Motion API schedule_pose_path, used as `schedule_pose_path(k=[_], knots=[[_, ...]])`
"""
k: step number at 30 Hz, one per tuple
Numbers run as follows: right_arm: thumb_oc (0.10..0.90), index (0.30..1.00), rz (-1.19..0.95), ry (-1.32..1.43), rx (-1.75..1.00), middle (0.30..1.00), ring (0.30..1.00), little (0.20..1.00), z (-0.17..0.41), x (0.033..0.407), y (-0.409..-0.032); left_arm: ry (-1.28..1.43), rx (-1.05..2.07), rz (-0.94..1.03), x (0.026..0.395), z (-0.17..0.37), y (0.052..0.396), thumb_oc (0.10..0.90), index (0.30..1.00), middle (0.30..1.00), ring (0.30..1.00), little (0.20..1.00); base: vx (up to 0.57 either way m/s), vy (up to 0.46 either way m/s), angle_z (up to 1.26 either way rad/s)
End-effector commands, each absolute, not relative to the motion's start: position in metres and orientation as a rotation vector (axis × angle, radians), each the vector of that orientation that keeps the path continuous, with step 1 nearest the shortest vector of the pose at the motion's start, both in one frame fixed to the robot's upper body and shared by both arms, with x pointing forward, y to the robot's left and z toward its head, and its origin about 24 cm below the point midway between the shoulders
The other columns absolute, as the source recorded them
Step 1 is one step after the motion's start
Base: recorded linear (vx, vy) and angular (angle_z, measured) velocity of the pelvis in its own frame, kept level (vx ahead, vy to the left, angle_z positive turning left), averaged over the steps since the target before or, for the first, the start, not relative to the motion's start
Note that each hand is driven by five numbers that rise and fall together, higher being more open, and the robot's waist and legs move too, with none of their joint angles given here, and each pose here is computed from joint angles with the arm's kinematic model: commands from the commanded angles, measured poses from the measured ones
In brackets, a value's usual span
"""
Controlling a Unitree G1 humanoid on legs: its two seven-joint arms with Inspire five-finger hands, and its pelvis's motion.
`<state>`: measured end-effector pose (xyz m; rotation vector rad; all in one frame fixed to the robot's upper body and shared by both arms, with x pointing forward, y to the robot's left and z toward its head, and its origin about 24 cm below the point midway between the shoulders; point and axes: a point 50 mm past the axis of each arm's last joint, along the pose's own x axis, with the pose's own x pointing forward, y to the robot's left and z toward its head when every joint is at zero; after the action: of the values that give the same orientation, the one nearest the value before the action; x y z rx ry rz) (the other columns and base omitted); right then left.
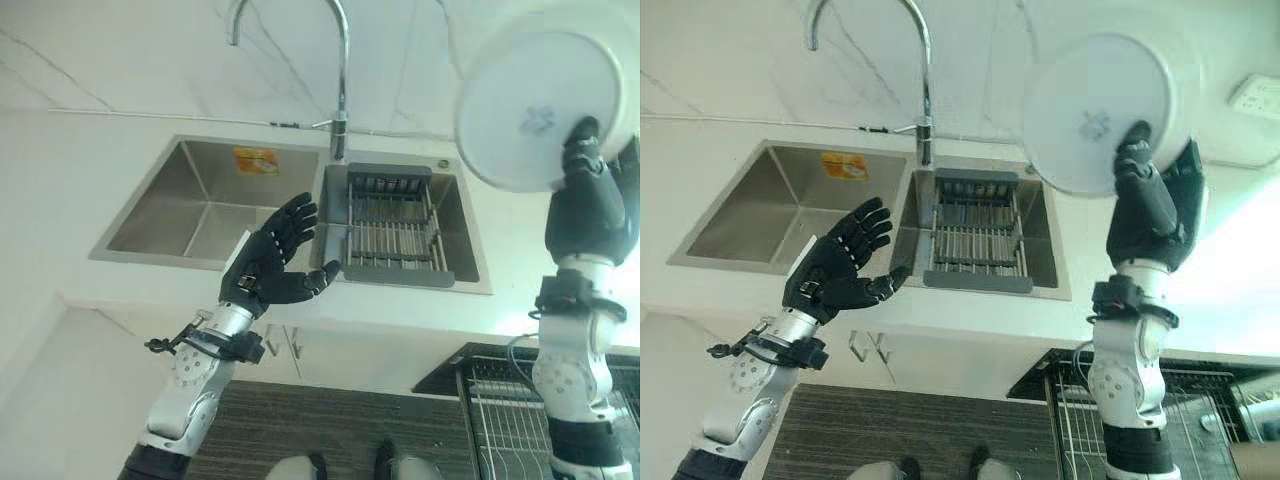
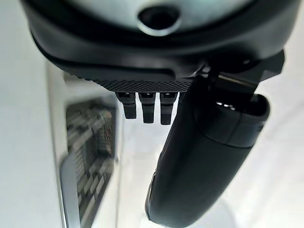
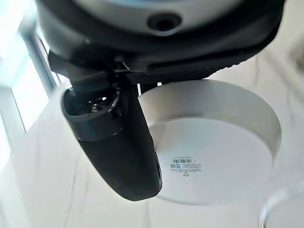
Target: Place the dishes in the dishwasher.
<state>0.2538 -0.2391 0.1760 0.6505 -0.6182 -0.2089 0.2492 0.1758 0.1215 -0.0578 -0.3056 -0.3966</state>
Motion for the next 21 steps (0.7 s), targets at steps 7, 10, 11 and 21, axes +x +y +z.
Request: schedule_pose_path(k=[7, 10, 11, 21], knots=[[0.4, 0.3, -0.106, -1.057, 0.722, 0.3, 0.3, 0.3, 0.227, 0.231, -0.239, -0.788, 0.024, -0.594, 0.236, 0.213, 0.166, 0.8, 0.9, 0.9, 0.9, 0.9, -0.29, -0.191, -0.76], [0.4, 0.3, -0.125, -1.018, 0.732, 0.3, 0.3, 0.3, 0.22, 0.227, -0.24, -0.781, 0.002, -0.66, 0.23, 0.215, 0.166, 0.8, 0.9, 0.9, 0.9, 0.9, -0.11, -0.319, -1.0], [0.4, 0.3, -0.127, -1.011, 0.728, 0.3, 0.3, 0.3, 0.219, 0.227, -0.24, -0.779, 0.003, -0.675, 0.229, 0.216, 0.164, 0.8, 0.9, 0.9, 0.9, 0.9, -0.08, -0.264, -0.71], [0.4, 0.3, -0.131, -0.964, 0.729, 0.3, 0.3, 0.3, 0.219, 0.229, -0.242, -0.469, -0.132, -0.98, 0.222, 0.178, 0.136, 0.8, 0.9, 0.9, 0.9, 0.9, -0.05, -0.165, -0.32]])
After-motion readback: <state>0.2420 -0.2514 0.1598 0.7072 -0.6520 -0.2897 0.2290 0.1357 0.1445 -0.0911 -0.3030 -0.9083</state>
